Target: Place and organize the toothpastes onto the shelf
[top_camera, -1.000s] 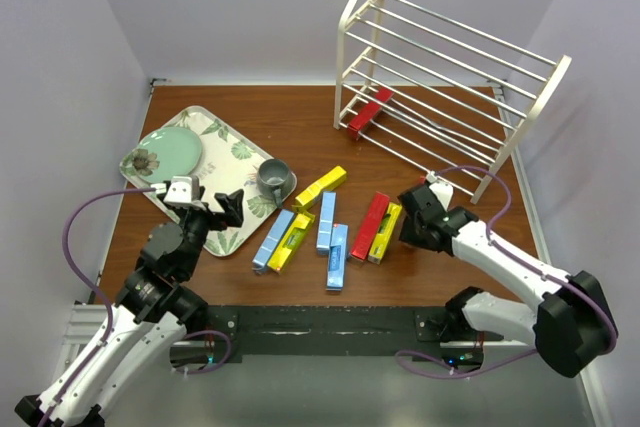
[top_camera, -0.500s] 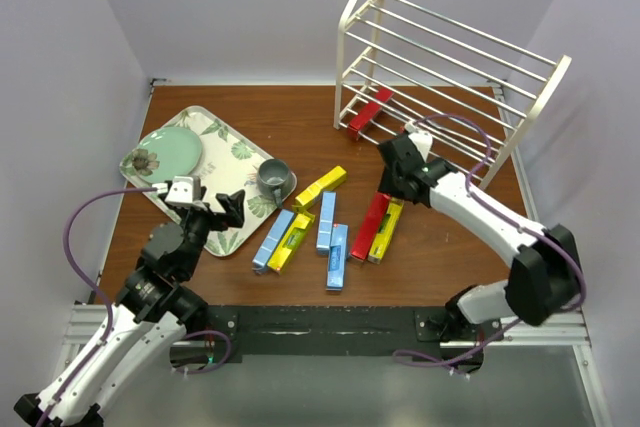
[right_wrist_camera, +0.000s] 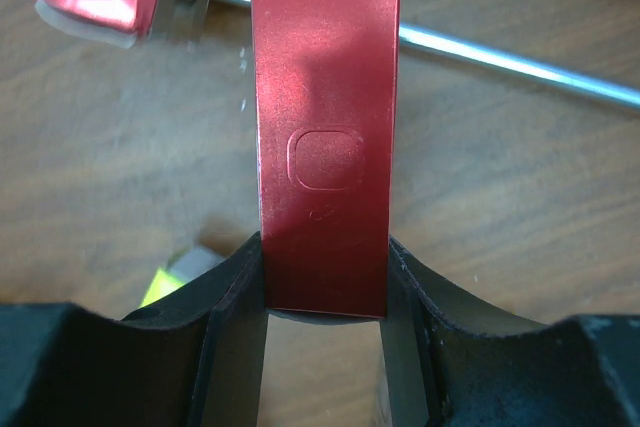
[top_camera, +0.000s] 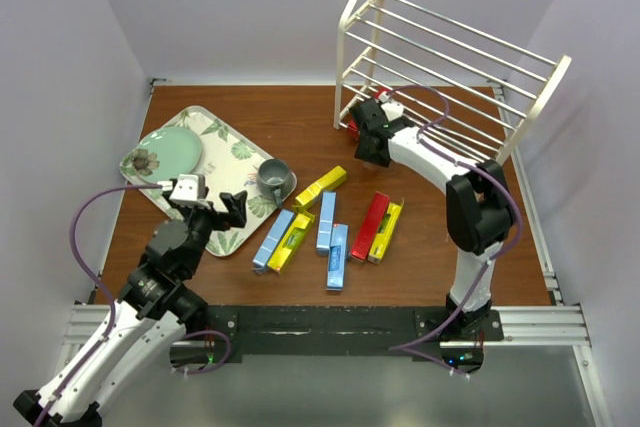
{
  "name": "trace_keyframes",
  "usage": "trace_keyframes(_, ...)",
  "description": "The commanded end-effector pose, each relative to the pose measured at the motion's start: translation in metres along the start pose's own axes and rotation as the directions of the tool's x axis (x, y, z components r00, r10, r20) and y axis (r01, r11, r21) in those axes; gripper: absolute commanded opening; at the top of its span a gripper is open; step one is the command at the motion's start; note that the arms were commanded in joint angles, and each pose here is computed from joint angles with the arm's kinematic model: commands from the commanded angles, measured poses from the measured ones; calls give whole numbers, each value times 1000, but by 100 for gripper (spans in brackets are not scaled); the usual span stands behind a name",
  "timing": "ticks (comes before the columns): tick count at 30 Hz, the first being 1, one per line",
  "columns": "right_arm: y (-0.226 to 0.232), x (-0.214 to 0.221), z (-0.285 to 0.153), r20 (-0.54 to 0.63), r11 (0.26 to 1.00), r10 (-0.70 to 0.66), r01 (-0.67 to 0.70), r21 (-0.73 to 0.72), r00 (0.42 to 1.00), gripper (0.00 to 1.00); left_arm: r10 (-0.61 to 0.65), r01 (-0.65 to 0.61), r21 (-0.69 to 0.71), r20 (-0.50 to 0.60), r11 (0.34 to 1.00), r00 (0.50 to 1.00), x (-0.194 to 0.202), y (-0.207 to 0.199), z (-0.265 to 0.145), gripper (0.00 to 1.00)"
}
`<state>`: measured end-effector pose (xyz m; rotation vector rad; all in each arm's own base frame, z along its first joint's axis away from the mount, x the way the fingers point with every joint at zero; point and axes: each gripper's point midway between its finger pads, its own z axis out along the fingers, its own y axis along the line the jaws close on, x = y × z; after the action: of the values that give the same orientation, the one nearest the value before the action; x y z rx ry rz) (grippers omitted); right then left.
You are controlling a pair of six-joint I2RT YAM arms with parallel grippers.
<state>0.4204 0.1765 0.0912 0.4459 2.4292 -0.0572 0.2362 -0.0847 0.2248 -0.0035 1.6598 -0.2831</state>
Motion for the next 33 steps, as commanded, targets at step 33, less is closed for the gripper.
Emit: trace_keyframes(33,-14,-91,47,293,953,240,-282,108,926,41,49,-45,58,-70,997,996,6,-18,8,100)
